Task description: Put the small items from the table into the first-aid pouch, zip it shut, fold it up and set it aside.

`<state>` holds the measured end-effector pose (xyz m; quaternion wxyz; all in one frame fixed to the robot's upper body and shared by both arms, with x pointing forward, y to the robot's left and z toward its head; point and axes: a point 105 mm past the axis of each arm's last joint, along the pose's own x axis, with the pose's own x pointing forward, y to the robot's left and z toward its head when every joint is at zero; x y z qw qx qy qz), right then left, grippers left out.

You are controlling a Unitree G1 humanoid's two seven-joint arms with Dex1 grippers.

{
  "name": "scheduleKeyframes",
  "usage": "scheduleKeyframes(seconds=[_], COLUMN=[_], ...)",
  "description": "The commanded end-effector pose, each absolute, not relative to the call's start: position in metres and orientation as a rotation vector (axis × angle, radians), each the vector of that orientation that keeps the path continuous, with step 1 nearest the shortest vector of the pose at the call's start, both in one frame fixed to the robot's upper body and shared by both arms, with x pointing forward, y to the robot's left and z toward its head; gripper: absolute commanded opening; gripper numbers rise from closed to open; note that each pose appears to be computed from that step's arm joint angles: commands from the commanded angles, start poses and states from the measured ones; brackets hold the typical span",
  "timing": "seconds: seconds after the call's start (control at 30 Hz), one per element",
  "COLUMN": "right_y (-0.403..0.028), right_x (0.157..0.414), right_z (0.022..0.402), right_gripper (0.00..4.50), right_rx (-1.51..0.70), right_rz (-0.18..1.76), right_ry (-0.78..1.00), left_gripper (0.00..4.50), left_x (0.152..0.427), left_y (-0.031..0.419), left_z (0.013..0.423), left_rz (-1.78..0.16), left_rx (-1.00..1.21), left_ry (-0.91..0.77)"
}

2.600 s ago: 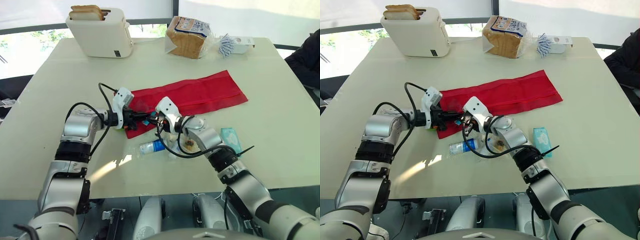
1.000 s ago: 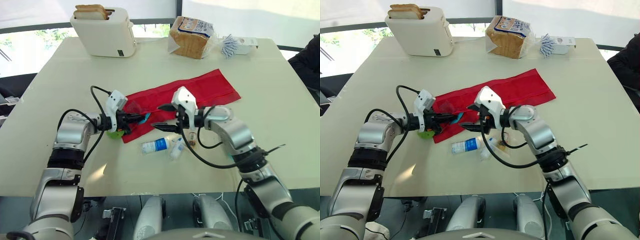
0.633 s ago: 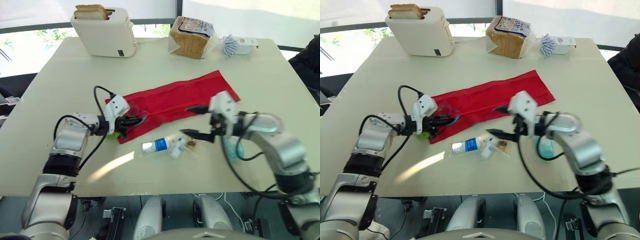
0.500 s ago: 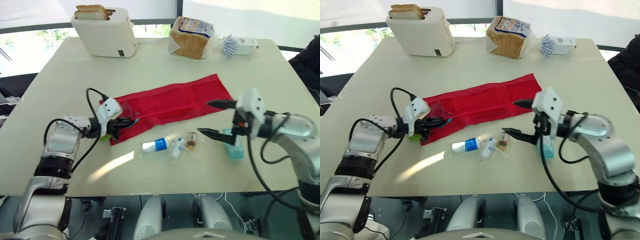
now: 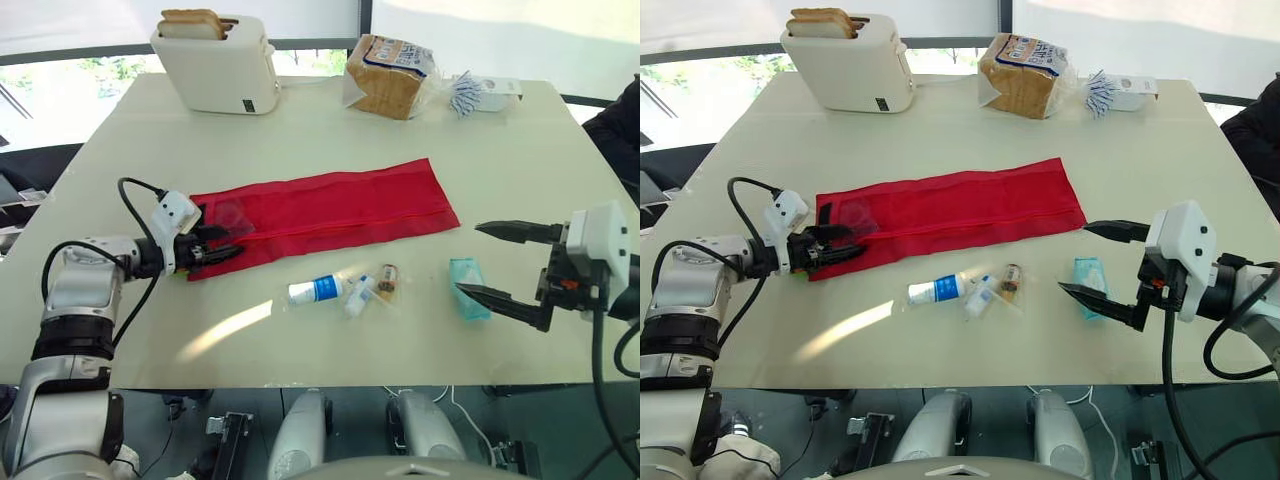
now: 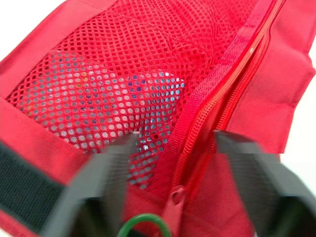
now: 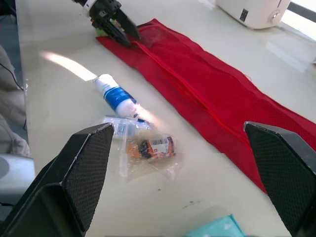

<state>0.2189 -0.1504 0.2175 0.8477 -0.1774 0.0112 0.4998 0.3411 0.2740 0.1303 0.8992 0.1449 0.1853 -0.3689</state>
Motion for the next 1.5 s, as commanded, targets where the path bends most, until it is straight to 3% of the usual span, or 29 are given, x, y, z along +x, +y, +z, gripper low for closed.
scheduleKeyframes(seconds=[0.03, 0.37, 1.0, 1.3, 1.5], right_y=[-0.15, -0.151, -0.162, -0.155, -0.135], right_x=[0.211, 0.202, 0.2, 0.203, 0.214], right_z=[0.228, 0.241, 0.249, 0.248, 0.232], right_gripper=[4.5, 4.5, 4.5, 4.5, 4.5], right_rx=[-0.412, -0.423, -0.459, -0.447, -0.427], right_rz=[1.053, 1.038, 0.99, 1.033, 1.091], right_ry=[-0.015, -0.029, -0.031, -0.034, 0.028], left_gripper=[3.79, 3.79, 3.79, 0.05, 0.05], left_x=[0.345, 0.377, 0.39, 0.383, 0.376], left_y=[0.251, 0.164, 0.159, 0.154, 0.148], left_z=[0.15, 0.149, 0.134, 0.138, 0.154], left_rz=[-0.82, -0.882, -0.795, -0.858, -0.926], left_rx=[0.319, 0.418, 0.604, 0.414, 0.185], left_ry=[0.338, 0.326, 0.273, 0.29, 0.369])
